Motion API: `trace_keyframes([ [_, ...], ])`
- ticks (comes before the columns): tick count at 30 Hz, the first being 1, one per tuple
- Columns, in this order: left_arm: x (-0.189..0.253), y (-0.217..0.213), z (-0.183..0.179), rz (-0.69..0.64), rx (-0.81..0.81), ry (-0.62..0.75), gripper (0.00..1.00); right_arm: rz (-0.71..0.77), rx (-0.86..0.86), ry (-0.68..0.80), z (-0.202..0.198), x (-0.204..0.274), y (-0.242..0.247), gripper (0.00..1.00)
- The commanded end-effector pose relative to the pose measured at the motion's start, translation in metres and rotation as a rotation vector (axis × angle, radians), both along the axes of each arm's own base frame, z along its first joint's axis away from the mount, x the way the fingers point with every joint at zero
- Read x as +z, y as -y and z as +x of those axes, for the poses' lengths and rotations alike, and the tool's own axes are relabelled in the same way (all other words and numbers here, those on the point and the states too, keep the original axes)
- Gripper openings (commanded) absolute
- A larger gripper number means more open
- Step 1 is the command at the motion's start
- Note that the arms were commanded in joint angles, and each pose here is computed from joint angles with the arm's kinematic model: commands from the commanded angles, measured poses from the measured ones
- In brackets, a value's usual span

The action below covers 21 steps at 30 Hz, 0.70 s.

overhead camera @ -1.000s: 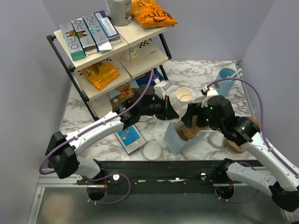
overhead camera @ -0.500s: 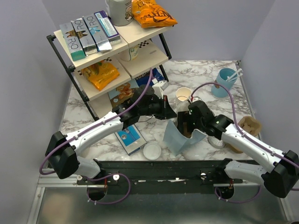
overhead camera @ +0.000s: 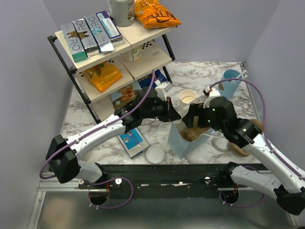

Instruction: Pack the takeout coffee

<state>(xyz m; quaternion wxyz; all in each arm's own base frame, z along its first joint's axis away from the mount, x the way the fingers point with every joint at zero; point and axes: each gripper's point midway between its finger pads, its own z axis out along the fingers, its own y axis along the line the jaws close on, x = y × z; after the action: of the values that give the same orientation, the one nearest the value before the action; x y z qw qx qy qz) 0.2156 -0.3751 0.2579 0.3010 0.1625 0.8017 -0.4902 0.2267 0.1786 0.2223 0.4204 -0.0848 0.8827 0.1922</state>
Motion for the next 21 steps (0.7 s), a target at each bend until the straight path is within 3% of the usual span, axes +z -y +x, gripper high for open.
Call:
trace_keyframes([
  [1, -0.001, -0.005, 0.000, 0.007, 0.035, 0.010, 0.00, 0.109, 0.016, 0.153, -0.005, 0.063, 0.004, 1.00],
  [12, -0.004, -0.010, 0.004, 0.020, 0.087, 0.006, 0.00, 0.310, -0.224, 0.291, -0.021, 0.135, 0.052, 1.00],
  [21, 0.010, -0.015, 0.002, 0.023, 0.125, 0.072, 0.00, 0.070, -0.504, 0.152, -0.027, 0.105, 0.110, 1.00],
])
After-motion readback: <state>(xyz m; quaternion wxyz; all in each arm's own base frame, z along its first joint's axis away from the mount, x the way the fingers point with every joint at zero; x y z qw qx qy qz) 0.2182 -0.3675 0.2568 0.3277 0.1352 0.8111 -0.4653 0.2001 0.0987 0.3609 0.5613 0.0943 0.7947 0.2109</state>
